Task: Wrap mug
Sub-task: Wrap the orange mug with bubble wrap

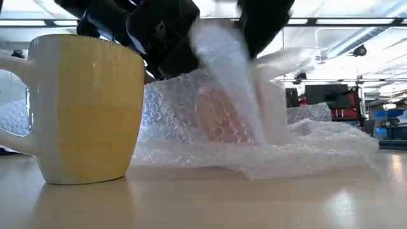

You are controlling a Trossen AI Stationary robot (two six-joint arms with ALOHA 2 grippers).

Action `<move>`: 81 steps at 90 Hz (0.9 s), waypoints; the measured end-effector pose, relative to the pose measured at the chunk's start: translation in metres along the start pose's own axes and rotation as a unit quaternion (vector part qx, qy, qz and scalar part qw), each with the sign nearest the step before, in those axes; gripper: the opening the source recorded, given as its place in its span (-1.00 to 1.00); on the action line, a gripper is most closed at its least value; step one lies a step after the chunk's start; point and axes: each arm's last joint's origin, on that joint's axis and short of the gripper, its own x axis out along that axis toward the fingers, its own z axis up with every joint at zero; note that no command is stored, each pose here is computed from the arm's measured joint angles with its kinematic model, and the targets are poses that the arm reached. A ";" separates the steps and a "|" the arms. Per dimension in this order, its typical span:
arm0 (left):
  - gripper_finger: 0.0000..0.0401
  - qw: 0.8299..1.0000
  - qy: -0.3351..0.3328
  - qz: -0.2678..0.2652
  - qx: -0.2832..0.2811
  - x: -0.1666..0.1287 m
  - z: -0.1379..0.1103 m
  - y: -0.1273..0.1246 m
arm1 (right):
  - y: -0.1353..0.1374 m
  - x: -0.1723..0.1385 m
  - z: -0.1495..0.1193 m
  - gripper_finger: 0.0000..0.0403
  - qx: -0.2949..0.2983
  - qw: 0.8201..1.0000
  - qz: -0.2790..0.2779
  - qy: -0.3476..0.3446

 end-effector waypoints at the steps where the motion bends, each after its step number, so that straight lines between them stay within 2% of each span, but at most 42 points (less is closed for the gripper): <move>1: -1.00 1.000 0.000 0.000 0.000 0.000 0.000 0.000 | -0.002 0.002 0.000 -0.93 0.002 1.000 -0.002 0.003; 8: -1.00 1.000 0.006 -0.003 -0.002 -0.005 0.001 0.000 | -0.009 0.016 -0.003 -0.98 0.013 1.000 0.003 0.024; 25: -1.00 1.000 -0.009 -0.012 -0.007 -0.028 0.015 0.000 | -0.010 0.041 -0.008 -0.96 0.006 0.999 0.006 0.053; 41: -1.00 0.999 -0.028 -0.029 -0.002 -0.036 0.022 -0.006 | -0.010 0.045 -0.008 -0.99 0.006 0.998 0.006 0.058; 67: -1.00 0.998 -0.045 -0.032 0.006 0.000 0.007 -0.008 | -0.010 0.043 -0.005 -0.99 0.014 0.999 0.009 0.039; 81: -1.00 1.000 -0.025 -0.001 0.007 0.010 -0.002 -0.005 | -0.010 0.033 -0.005 -0.99 0.019 0.999 0.015 0.038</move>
